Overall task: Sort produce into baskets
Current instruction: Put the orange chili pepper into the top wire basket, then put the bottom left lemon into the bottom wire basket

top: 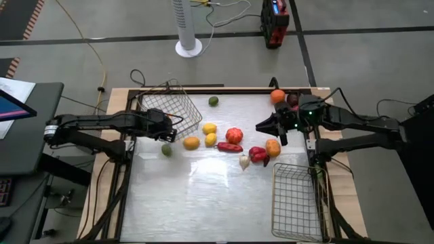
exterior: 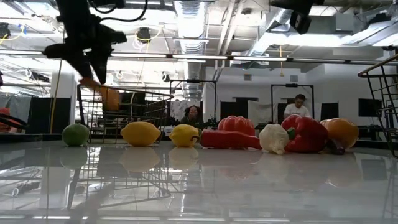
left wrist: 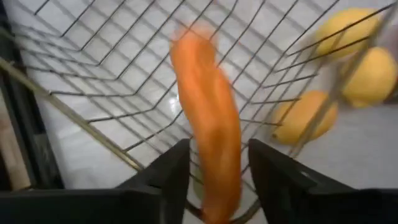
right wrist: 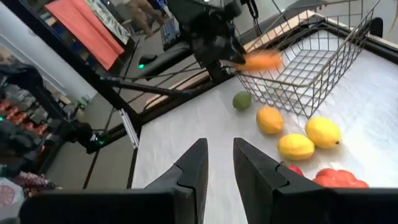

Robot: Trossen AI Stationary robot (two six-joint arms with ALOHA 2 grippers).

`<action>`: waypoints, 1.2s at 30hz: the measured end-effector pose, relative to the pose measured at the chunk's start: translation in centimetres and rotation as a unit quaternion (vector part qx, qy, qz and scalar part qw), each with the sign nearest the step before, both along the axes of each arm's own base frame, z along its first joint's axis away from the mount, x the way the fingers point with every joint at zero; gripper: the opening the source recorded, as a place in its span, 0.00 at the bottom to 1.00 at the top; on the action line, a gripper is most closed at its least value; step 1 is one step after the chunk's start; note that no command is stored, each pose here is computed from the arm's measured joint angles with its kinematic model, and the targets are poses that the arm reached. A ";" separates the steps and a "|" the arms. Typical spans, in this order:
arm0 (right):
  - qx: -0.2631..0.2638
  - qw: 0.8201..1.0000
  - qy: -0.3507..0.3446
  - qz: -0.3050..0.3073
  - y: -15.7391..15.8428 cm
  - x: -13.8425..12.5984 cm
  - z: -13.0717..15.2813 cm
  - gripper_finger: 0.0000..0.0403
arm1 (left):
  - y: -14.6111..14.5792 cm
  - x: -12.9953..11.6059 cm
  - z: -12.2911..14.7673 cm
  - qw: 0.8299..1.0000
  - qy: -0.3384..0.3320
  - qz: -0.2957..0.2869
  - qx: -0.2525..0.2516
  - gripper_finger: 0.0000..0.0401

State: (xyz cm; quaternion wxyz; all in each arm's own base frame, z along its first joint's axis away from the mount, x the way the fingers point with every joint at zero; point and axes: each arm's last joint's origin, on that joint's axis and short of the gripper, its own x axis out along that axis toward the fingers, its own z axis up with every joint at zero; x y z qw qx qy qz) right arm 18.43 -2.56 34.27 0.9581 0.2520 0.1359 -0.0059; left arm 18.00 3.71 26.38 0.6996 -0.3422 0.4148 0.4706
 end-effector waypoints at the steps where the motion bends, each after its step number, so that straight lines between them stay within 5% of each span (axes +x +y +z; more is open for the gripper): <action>1: 0.001 1.000 0.002 -0.002 0.0 0.1 -0.1 0.26 | 0.2 -0.1 -0.1 1.000 0.005 0.005 -0.002 0.44; 7: 0.013 1.000 0.012 -0.010 -0.2 0.7 -0.4 0.26 | 0.8 0.7 0.7 0.999 -0.032 -0.037 -0.004 0.62; 15: 0.020 1.000 0.011 -0.006 -0.3 0.4 -0.3 0.26 | -3.0 5.8 2.7 0.972 -0.086 -0.216 0.013 0.60; 24: 0.011 1.000 0.020 0.011 -0.3 0.3 -0.5 0.26 | -7.8 14.0 0.2 0.941 0.025 -0.336 0.007 0.57; 36: 0.017 0.997 0.018 0.075 0.5 0.4 -0.5 0.26 | -4.3 18.5 -4.4 0.882 0.190 -0.431 -0.020 0.55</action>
